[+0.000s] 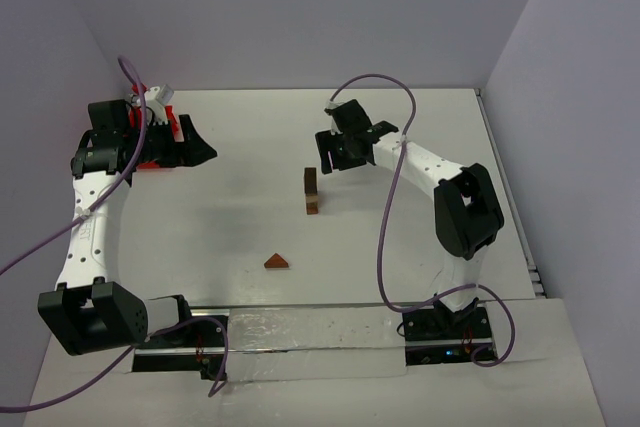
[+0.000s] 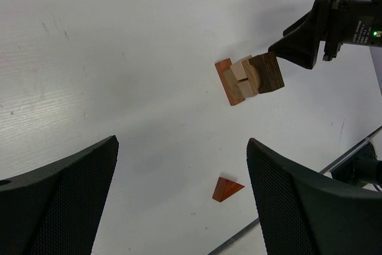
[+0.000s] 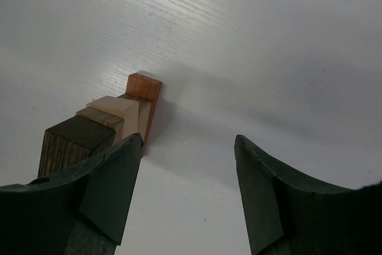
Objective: Build the wood block tower
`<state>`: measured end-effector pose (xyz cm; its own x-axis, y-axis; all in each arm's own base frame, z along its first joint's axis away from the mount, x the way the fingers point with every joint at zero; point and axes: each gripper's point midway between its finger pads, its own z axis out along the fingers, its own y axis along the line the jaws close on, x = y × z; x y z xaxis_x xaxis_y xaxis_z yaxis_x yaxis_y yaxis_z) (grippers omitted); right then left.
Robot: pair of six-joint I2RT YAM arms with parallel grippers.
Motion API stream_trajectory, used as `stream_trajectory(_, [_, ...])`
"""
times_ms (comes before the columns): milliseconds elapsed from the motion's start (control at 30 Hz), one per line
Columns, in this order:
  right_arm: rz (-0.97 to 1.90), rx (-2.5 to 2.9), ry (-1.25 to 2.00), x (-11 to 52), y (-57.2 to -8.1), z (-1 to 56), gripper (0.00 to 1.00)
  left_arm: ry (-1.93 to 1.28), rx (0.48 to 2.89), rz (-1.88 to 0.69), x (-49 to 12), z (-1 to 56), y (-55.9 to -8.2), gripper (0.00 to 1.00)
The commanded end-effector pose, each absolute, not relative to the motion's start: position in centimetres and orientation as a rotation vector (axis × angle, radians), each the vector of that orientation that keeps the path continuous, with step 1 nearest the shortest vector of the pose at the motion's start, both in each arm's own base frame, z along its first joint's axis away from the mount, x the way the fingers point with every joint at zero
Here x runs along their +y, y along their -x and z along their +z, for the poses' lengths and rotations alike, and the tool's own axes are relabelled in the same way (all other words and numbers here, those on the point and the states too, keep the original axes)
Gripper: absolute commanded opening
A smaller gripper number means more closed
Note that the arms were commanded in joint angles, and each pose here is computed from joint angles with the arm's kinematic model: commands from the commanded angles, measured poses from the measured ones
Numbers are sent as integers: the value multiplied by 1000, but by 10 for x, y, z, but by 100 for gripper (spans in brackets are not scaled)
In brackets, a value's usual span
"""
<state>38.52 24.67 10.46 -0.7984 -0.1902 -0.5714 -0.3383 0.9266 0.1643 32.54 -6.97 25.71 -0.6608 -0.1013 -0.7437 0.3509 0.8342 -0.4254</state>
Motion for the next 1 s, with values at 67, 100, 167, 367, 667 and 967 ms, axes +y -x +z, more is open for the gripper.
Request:
stream_trajectory(67, [387, 2476, 385, 259, -391, 122, 72, -219, 2137, -687, -72, 272, -329, 94])
stream_trajectory(100, [392, 2476, 392, 260, -390, 122, 74, -218, 2138, -688, -72, 271, -329, 94])
stream_trajectory(167, [396, 2476, 395, 260, -390, 122, 76, -218, 2140, -689, -72, 270, -328, 94])
stream_trajectory(367, [403, 2476, 397, 262, -390, 123, 78, -219, 2140, -691, -72, 271, -328, 94])
stream_trajectory(667, [413, 2478, 403, 264, -390, 123, 80, -219, 2140, -693, -72, 270, -328, 94])
stream_trajectory(967, [423, 2482, 415, 265, -390, 122, 82, -215, 2140, -691, -72, 269, -327, 94])
